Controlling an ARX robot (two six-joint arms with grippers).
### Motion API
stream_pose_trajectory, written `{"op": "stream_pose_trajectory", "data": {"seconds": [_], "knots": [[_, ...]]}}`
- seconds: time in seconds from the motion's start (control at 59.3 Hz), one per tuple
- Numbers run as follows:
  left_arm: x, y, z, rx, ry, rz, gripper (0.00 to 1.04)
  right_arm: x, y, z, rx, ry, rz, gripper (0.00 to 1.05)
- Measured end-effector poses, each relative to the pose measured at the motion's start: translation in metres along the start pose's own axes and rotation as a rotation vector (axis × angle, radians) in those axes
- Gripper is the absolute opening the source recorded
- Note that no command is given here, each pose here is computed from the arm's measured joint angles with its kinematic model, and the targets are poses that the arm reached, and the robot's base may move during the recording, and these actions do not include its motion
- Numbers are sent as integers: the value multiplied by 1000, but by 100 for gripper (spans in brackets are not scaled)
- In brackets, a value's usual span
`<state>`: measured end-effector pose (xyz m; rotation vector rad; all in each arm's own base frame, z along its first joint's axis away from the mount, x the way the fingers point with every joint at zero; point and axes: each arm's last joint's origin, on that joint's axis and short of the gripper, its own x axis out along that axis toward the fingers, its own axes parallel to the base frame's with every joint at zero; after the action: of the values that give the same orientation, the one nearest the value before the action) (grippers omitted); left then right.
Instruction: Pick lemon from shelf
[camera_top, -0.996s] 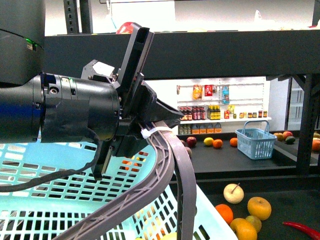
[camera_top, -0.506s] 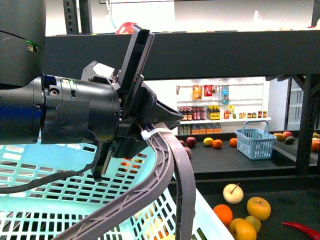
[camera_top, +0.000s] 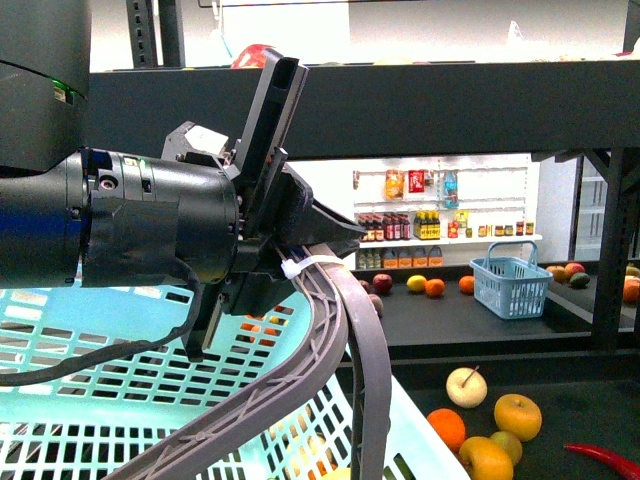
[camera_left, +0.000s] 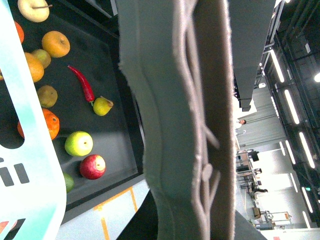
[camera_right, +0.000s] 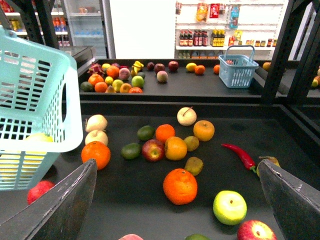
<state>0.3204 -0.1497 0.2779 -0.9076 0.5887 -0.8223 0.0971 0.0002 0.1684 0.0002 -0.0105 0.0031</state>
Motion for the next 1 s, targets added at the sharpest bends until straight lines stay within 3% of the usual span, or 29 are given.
{"op": "stream_pose_trajectory", "data": {"seconds": [0.152, 0.219, 0.456, 0.624, 0.759, 0.996], "knots": [[1, 3, 2, -47, -189, 146, 7, 0, 0, 0, 0, 0, 0, 97], [-2, 4, 9, -77, -272, 154, 7, 0, 0, 0, 0, 0, 0, 97], [-30, 14, 42, -125, -566, 70, 7, 0, 0, 0, 0, -1, 0, 97], [-75, 35, 68, -246, -787, -78, 7, 0, 0, 0, 0, -1, 0, 97], [-108, 54, 87, -242, -894, -97, 7, 0, 0, 0, 0, -1, 0, 97], [-156, 105, 105, -253, -983, -6, 7, 0, 0, 0, 0, -1, 0, 97]]}}
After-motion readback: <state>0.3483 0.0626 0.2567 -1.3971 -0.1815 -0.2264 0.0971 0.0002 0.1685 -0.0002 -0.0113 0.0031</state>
